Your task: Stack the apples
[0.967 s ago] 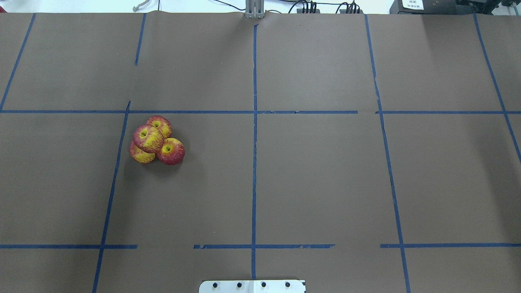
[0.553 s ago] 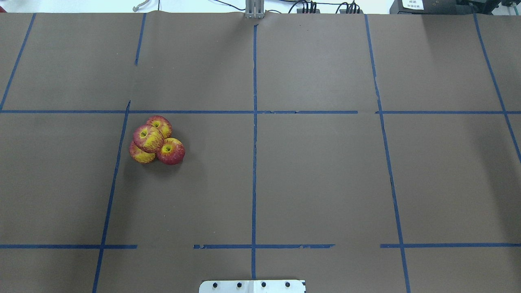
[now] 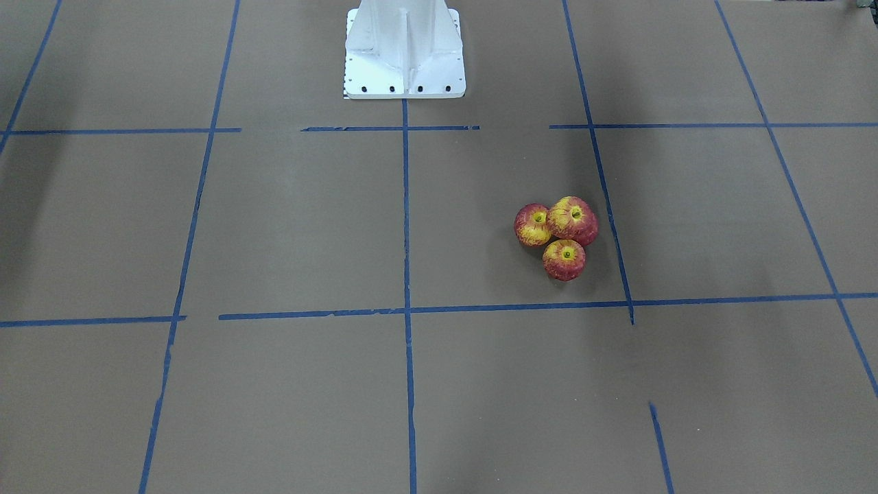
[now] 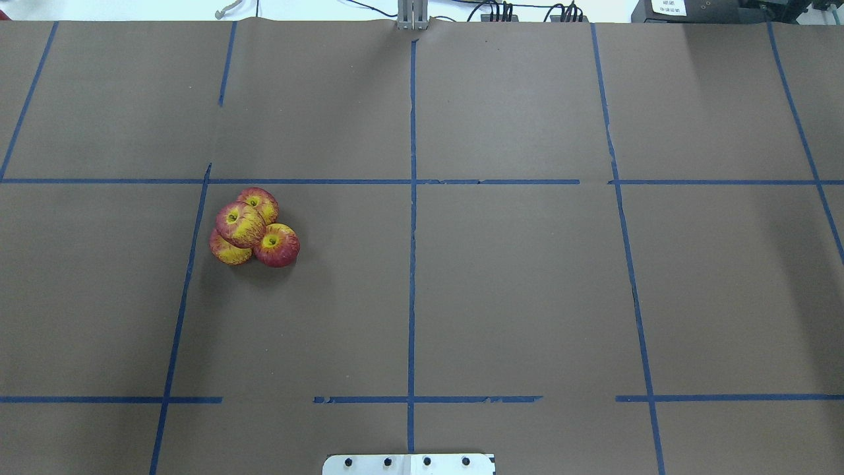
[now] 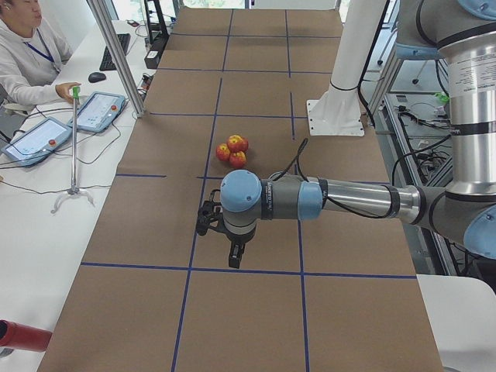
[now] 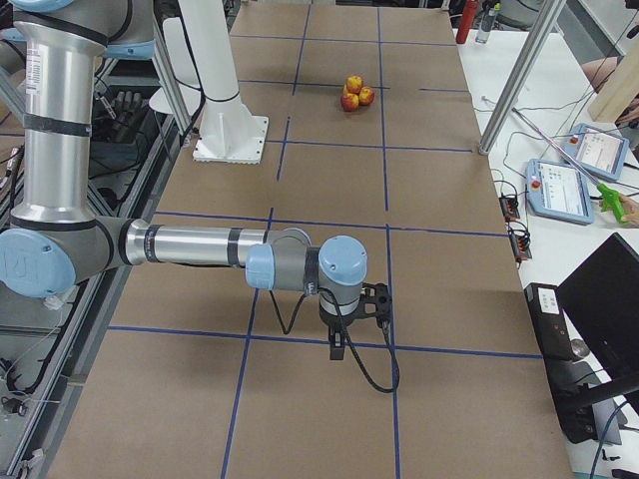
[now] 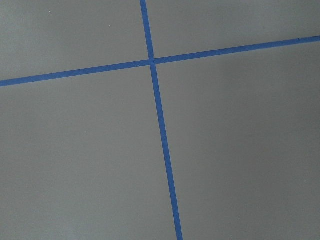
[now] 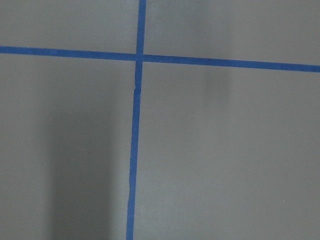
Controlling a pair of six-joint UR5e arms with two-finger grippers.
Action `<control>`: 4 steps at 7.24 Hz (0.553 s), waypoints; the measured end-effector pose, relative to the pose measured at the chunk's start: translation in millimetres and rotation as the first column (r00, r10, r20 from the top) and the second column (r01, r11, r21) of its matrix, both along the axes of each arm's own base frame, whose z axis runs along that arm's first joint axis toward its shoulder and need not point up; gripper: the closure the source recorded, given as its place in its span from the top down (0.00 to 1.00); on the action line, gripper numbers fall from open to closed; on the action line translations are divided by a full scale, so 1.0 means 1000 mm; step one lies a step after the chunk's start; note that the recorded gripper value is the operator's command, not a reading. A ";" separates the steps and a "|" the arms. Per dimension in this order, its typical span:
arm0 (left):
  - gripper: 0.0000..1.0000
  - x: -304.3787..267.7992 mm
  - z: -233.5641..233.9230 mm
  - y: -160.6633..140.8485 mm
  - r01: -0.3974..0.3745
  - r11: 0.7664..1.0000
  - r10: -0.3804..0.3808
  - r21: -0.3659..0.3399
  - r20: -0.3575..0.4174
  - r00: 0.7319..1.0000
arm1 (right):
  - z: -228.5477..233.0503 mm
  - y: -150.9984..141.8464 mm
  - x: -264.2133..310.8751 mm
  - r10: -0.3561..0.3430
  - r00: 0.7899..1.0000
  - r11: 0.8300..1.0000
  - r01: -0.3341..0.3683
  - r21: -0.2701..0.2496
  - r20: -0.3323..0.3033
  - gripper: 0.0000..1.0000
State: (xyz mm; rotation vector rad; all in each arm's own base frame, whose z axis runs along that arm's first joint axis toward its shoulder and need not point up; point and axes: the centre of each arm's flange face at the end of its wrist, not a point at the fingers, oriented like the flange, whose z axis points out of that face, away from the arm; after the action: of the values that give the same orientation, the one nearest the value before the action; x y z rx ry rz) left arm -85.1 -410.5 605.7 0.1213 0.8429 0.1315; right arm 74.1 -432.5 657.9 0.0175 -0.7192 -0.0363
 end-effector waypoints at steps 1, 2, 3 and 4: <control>1.00 0.000 0.000 0.000 -0.001 1.000 0.001 0.000 0.000 1.000 | 0.000 0.000 0.000 0.000 1.000 1.000 0.000 0.000 0.000 1.00; 1.00 0.000 0.000 0.000 -0.001 1.000 0.001 0.000 0.001 1.000 | 0.000 0.000 0.000 0.000 1.000 1.000 0.000 0.000 0.000 1.00; 1.00 0.000 0.000 -0.001 -0.002 1.000 0.002 0.001 0.008 1.000 | 0.000 0.000 0.000 0.000 1.000 1.000 0.000 0.000 0.000 1.00; 1.00 0.000 0.000 -0.002 -0.002 1.000 0.002 0.003 0.020 1.000 | 0.000 0.000 0.000 0.000 1.000 1.000 0.000 0.000 0.000 1.00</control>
State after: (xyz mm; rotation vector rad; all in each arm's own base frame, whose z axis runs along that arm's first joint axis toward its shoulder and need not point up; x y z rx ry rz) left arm -85.5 -412.0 605.4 0.1215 0.8231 0.1358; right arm 74.1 -432.5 657.9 0.0175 -0.7192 -0.0363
